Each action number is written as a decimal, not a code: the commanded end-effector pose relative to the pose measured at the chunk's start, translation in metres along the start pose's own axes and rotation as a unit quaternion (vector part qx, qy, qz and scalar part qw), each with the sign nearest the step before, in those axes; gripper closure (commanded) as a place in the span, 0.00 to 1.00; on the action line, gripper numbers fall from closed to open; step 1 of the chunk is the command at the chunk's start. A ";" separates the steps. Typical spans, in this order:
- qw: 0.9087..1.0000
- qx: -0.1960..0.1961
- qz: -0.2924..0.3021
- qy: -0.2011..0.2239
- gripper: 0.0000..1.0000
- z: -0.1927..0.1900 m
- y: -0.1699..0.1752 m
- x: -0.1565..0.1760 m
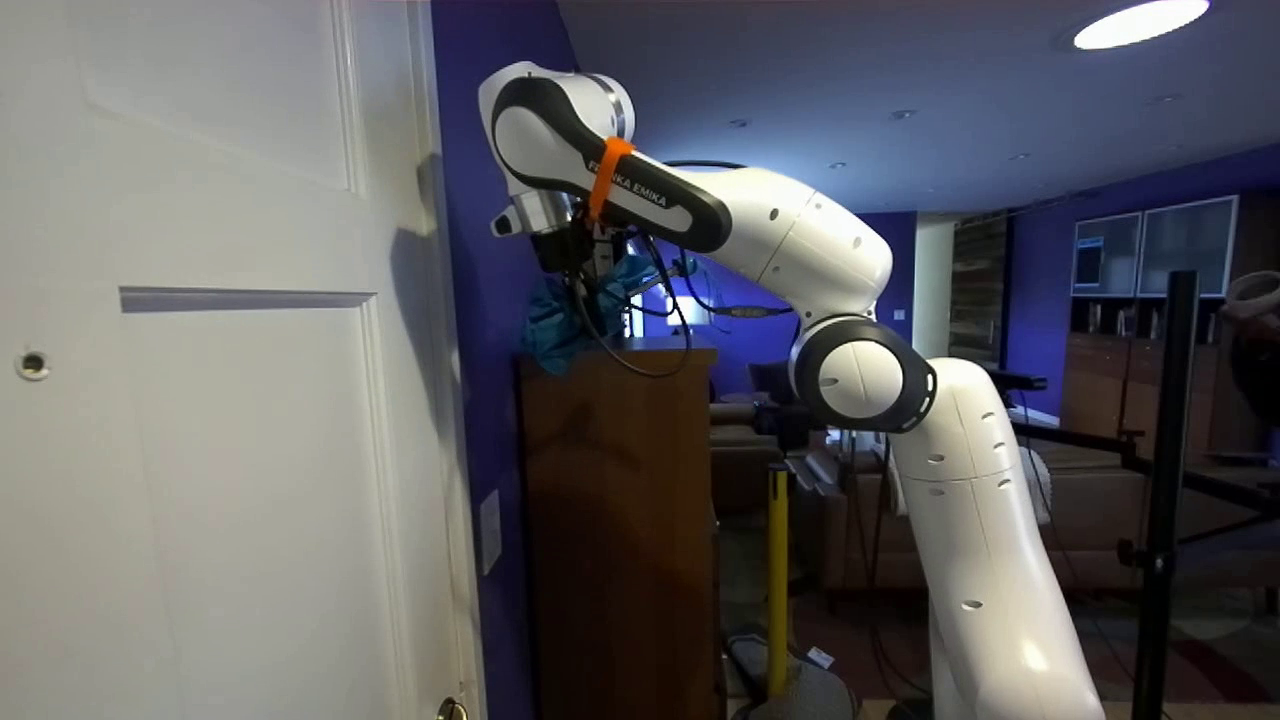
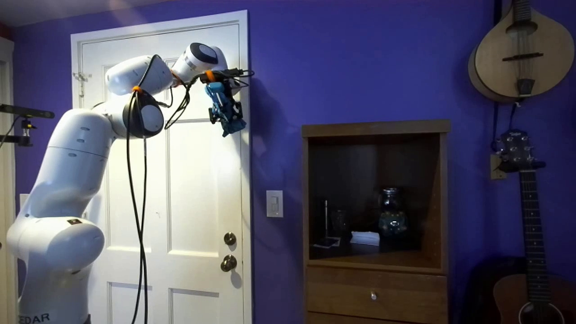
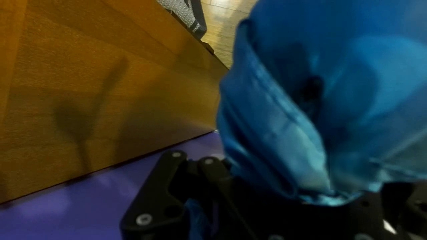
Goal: Hang the blue umbrella on the door
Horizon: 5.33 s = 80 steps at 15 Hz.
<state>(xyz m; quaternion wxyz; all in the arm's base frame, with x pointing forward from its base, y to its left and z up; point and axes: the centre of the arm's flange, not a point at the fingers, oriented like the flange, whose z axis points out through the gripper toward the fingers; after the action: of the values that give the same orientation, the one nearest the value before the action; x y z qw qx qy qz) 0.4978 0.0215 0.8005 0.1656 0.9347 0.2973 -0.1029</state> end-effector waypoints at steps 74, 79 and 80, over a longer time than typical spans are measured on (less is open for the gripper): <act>0.774 -0.057 0.540 0.326 1.00 0.232 -0.131 0.092; 0.753 -0.030 0.565 0.335 1.00 0.234 -0.134 0.104; 0.749 -0.028 0.569 0.337 1.00 0.236 -0.135 0.107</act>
<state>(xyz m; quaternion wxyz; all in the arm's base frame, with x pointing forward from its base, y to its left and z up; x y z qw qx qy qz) 0.4818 0.0935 0.5180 0.1087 0.8996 -0.2505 0.3408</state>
